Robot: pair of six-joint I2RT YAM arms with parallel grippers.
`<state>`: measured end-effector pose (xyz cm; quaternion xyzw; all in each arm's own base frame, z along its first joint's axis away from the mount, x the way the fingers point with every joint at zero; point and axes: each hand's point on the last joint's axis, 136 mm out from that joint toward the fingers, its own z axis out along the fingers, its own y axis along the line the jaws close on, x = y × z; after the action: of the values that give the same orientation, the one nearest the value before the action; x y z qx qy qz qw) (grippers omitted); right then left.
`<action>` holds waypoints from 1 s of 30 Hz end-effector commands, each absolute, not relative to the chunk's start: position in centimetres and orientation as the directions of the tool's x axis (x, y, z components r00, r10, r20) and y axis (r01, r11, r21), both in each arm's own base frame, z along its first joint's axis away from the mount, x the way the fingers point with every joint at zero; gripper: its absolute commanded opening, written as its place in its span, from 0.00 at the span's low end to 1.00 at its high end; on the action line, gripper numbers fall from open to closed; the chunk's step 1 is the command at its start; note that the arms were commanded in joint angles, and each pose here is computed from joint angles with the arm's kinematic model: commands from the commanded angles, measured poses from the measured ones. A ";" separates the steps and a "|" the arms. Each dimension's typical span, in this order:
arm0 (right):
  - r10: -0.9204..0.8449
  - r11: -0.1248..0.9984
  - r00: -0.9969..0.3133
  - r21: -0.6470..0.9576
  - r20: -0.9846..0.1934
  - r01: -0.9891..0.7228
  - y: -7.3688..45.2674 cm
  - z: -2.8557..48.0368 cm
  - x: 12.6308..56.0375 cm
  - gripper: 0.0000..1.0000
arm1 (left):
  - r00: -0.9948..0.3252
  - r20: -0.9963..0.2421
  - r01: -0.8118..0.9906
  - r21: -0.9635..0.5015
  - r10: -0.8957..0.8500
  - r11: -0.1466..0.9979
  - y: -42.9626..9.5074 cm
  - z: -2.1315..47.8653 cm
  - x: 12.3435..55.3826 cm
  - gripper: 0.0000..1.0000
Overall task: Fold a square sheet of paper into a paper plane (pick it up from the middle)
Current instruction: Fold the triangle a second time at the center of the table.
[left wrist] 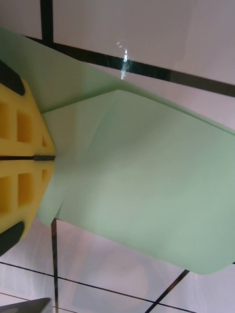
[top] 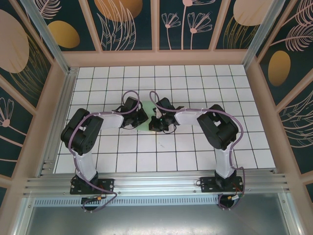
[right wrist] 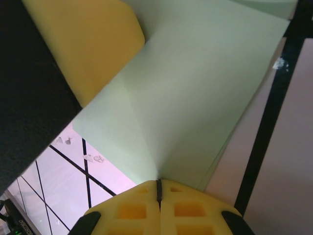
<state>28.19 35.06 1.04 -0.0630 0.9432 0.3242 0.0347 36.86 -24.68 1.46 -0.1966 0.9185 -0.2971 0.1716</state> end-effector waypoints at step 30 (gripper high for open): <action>-0.077 0.938 -0.987 0.347 0.141 -0.024 28.0 -6.8 21.8 0.00 | -0.768 -0.376 -0.348 -0.435 -0.518 0.831 -18.0 2.5 44.1 0.12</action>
<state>28.13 35.05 1.07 -0.0663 0.9397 0.3327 0.0433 43.93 -18.62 2.57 -0.2516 0.9151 -0.2002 0.2431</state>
